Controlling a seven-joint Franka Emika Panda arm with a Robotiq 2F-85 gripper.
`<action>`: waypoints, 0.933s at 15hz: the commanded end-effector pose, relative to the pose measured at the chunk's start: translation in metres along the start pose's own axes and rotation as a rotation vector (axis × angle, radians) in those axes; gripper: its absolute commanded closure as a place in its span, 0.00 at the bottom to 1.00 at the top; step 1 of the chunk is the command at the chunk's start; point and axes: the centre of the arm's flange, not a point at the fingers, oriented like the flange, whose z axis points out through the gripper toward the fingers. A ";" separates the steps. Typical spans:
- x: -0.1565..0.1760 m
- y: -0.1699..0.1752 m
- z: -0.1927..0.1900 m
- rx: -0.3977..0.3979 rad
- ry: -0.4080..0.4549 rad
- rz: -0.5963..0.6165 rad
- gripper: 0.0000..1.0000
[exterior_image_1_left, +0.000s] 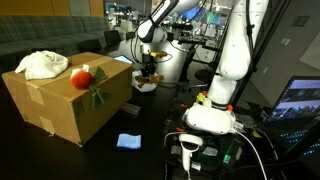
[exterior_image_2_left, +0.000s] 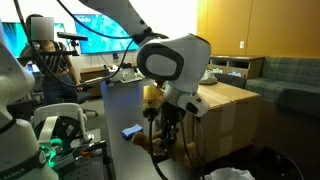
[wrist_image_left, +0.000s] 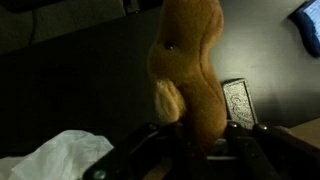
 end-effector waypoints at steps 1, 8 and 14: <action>0.019 -0.008 0.030 0.083 -0.003 -0.031 0.95; 0.039 -0.014 0.080 0.170 -0.043 0.003 0.95; 0.067 -0.021 0.071 0.221 0.041 -0.024 0.95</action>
